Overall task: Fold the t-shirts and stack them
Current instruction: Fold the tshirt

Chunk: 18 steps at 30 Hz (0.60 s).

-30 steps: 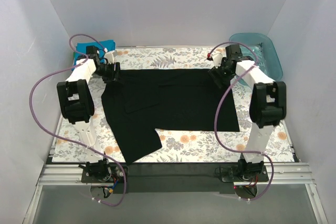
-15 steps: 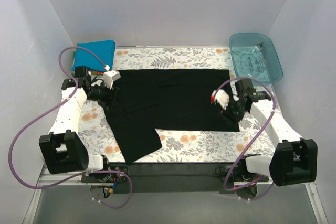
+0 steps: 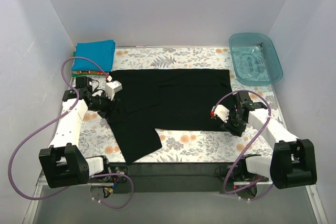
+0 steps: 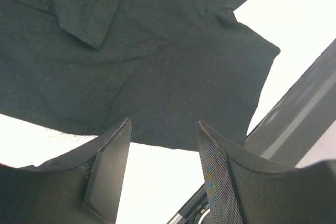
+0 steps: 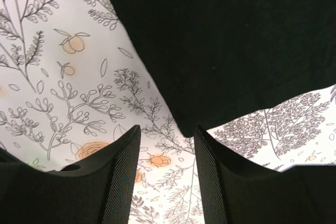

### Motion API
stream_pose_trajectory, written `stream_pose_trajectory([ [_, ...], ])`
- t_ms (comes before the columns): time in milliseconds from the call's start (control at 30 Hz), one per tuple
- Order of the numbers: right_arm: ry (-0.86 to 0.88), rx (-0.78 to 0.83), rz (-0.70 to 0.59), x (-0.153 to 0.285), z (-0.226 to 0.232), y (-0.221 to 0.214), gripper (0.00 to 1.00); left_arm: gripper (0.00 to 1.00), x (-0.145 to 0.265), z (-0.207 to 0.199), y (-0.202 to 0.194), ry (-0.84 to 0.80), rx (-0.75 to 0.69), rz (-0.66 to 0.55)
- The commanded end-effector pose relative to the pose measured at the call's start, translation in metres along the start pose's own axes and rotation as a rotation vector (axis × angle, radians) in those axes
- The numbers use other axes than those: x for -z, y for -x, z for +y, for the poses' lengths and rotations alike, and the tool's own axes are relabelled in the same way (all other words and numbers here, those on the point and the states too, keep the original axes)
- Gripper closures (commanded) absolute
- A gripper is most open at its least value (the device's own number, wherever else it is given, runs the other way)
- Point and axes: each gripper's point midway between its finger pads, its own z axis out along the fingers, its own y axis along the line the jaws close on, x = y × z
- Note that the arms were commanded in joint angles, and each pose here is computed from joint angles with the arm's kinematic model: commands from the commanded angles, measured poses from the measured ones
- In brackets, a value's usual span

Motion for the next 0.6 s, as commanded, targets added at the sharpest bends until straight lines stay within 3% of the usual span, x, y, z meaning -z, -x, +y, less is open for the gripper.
stream_pose_trajectory([
  [0,-0.025,0.054,-0.003,-0.005,-0.012,0.003,0.49,0.48,0.003,0.006,0.002,0.038,-0.046,-0.015],
  [333,0.008,0.082,0.071,-0.03,0.002,-0.022,0.62,0.49,-0.003,0.014,-0.023,0.061,-0.128,0.068],
  [500,0.005,0.068,0.079,-0.034,0.0,-0.022,0.99,0.51,-0.015,0.011,-0.047,0.003,-0.235,0.113],
  [567,0.003,0.055,0.078,-0.033,-0.001,-0.021,0.99,0.51,-0.021,0.007,-0.055,-0.029,-0.286,0.111],
])
